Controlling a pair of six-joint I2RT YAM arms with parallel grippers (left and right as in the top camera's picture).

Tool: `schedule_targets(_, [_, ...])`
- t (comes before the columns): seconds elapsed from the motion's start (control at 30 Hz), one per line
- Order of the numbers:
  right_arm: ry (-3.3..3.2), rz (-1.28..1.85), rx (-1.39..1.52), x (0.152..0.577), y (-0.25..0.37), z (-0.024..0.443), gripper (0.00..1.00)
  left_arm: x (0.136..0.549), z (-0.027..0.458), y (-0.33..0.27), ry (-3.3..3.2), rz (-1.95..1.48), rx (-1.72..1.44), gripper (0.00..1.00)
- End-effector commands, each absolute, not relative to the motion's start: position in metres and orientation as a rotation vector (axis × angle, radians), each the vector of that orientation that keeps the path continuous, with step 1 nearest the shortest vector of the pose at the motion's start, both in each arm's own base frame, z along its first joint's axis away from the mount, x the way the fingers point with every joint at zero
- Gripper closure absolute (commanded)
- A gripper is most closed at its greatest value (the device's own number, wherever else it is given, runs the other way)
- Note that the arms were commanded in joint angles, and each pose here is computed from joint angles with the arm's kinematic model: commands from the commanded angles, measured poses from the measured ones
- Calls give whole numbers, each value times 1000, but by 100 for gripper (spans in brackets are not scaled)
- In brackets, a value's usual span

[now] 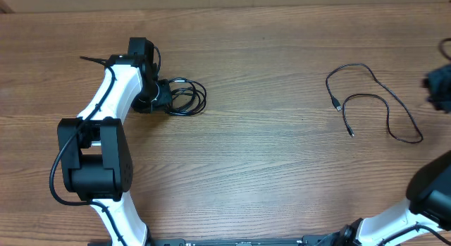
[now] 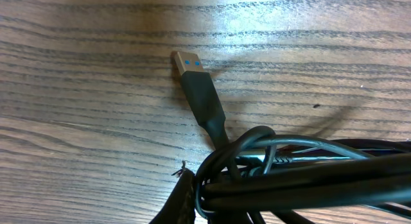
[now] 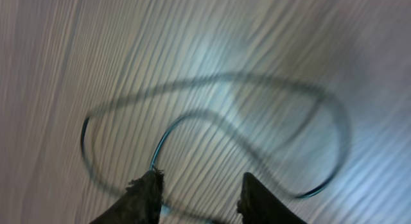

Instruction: Untangle cables

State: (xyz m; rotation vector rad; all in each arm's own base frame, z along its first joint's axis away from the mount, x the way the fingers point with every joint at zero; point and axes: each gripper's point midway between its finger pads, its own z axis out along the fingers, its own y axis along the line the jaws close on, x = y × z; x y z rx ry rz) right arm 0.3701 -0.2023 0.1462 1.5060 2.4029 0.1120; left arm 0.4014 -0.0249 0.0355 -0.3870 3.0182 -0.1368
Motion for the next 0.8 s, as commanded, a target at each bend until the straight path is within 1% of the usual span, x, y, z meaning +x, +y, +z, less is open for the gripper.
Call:
schedule_targets(0.0, [2558, 166, 1282, 384, -152, 132, 55, 399, 36, -23, 3015, -158, -422, 94])
schedule_targets(0.1, [2635, 144, 1128, 393, -124, 117, 50, 399, 37, -32, 3021, -240, -410, 93])
schedule_targets(0.27, [2656, 5, 997, 402, -104, 93, 45, 398, 38, -44, 3026, -340, -384, 94])
schedule_targets(0.33, [2671, 5, 866, 409, -92, 79, 44, 398, 39, -44, 3026, -344, -384, 94])
schedule_targets(0.53, [2674, 8, 834, 404, -85, 50, 44, 398, 39, -44, 3025, -344, -384, 95])
schedule_targets(0.67, [2709, 199, 807, 398, -57, 32, 45, 399, 39, -44, 3022, -344, -383, 95])
schedule_targets(0.77, [2698, 223, 780, 400, -50, 25, 45, 401, 39, -44, 3015, -345, -381, 95])
